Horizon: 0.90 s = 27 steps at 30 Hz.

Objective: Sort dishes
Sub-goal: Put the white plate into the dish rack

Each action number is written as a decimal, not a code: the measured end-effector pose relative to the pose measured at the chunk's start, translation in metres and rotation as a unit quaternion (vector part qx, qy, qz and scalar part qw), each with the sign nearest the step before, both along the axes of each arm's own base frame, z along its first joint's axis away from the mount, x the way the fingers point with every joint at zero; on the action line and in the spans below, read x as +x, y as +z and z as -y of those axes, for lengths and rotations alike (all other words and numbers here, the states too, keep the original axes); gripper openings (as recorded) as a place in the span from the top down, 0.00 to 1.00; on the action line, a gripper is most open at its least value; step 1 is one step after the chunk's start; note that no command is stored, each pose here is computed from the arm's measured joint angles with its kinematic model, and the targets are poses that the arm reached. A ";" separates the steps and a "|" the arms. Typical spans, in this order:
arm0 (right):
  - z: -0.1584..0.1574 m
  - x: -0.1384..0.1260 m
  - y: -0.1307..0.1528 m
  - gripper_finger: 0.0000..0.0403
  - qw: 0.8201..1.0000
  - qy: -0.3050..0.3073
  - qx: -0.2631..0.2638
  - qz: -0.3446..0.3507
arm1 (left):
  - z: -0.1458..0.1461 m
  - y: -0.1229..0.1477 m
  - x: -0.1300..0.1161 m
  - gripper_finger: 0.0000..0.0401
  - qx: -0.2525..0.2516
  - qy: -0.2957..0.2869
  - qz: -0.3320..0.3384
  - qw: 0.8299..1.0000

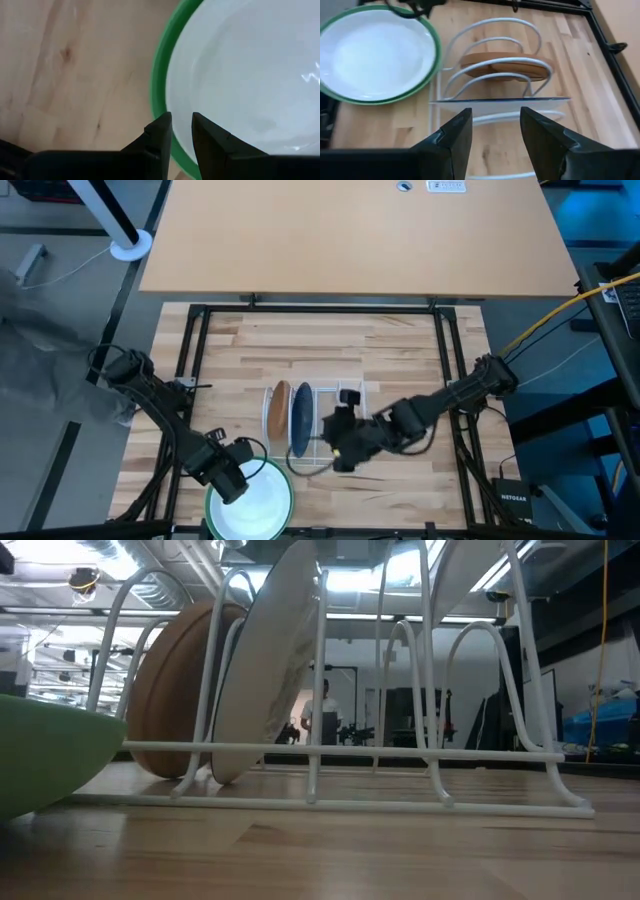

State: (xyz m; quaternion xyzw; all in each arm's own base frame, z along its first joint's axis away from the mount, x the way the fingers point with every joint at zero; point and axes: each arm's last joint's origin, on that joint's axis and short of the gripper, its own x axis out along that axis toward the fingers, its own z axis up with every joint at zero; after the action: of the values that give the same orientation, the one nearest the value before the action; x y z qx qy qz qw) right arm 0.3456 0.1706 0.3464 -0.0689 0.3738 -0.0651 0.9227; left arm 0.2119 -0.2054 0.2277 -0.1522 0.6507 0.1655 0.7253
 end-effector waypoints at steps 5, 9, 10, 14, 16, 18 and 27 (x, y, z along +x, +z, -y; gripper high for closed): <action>-0.026 -0.014 0.000 0.58 1.000 0.017 0.010 0.008 | 0.006 -0.004 -0.001 0.84 -0.002 0.013 0.001 1.000; -0.042 -0.025 0.000 0.58 0.999 0.022 0.027 0.013 | 0.009 -0.007 -0.003 0.84 0.000 0.020 -0.001 1.000; -0.046 -0.027 0.001 0.58 0.999 0.023 0.028 0.015 | 0.009 -0.007 -0.003 0.84 -0.001 0.023 -0.001 1.000; -0.057 -0.035 0.001 0.58 0.999 0.025 0.042 0.020 | 0.009 -0.006 -0.003 0.84 -0.002 0.037 0.000 0.999; -0.062 -0.039 0.001 0.58 0.998 0.023 0.049 0.022 | 0.009 -0.006 -0.002 0.84 -0.005 0.040 0.002 0.999; -0.066 -0.042 0.001 0.58 0.998 0.021 0.054 0.026 | 0.011 -0.006 -0.001 0.84 -0.012 0.041 0.011 0.999; -0.081 -0.052 0.000 0.58 0.997 0.029 0.057 0.033 | 0.012 -0.011 0.001 0.84 -0.018 0.074 0.025 0.997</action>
State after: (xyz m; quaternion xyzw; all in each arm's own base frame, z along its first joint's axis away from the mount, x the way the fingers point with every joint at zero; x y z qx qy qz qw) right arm 0.2936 0.2512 0.3463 -0.0242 0.3441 -0.0195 0.9384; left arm 0.2127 -0.2169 0.2172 -0.2175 0.6225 0.2031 0.7238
